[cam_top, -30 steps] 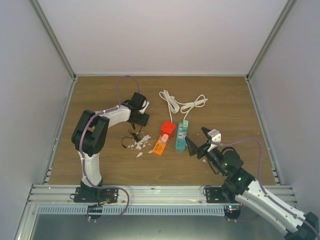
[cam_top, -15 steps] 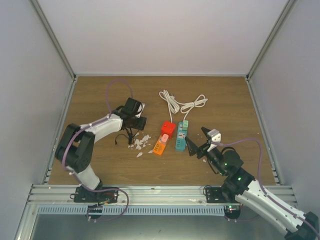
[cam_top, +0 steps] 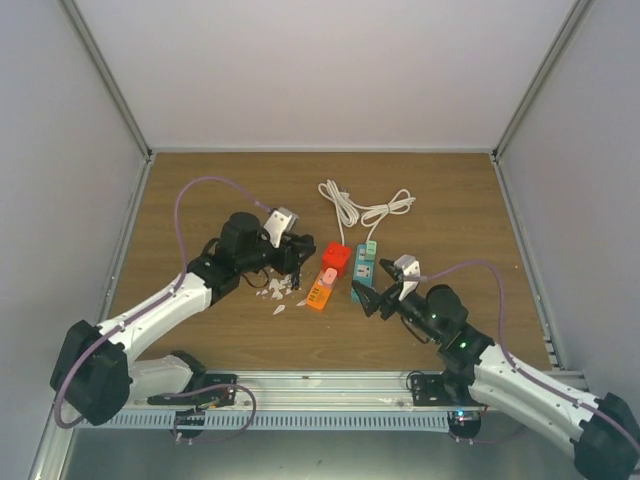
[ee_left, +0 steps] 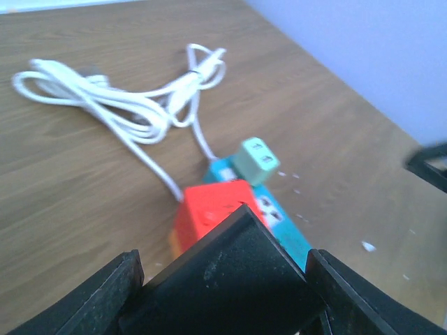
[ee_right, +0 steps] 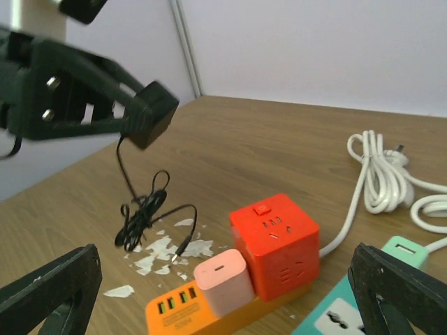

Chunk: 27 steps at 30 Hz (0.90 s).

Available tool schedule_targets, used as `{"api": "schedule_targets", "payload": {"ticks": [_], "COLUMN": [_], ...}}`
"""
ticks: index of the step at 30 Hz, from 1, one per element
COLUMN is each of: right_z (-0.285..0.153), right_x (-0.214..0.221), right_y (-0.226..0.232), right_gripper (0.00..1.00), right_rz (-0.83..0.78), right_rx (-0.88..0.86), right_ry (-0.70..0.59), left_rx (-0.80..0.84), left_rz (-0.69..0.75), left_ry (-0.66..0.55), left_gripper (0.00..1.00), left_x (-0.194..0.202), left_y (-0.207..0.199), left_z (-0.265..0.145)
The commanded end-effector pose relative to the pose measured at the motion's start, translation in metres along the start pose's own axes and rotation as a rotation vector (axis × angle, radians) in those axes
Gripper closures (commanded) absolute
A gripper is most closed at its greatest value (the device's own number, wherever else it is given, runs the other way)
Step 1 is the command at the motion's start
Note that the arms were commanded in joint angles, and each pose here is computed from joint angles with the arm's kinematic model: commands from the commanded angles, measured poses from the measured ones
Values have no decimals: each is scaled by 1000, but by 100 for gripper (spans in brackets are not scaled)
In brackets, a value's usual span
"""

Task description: Insert the plug

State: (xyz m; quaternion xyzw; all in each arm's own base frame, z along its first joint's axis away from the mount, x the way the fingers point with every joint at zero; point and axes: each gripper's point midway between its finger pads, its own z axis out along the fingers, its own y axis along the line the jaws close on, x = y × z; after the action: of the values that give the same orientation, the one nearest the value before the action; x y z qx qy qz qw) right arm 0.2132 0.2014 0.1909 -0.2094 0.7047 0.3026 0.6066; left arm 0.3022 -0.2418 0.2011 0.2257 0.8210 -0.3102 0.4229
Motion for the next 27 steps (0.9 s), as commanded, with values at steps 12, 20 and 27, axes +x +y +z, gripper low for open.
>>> {"api": "schedule_targets", "payload": {"ticks": [12,20,27], "right_z": [3,6,31], "right_x": [-41,-41,-28], "right_y": [26,42,56], "right_gripper": [1,13,30], "right_rz": [593,618,524], "right_rx": [-138,-198,-195], "right_ry": [81,169,255], "left_rx": [178,142,113], "left_rz": [468,540,559], "left_ry": [-326,-419,-410], "left_gripper": [55,54,52], "left_x": [18,23,25], "left_y": [-93,-96,-95], "left_z": [-21,-36,-28]}}
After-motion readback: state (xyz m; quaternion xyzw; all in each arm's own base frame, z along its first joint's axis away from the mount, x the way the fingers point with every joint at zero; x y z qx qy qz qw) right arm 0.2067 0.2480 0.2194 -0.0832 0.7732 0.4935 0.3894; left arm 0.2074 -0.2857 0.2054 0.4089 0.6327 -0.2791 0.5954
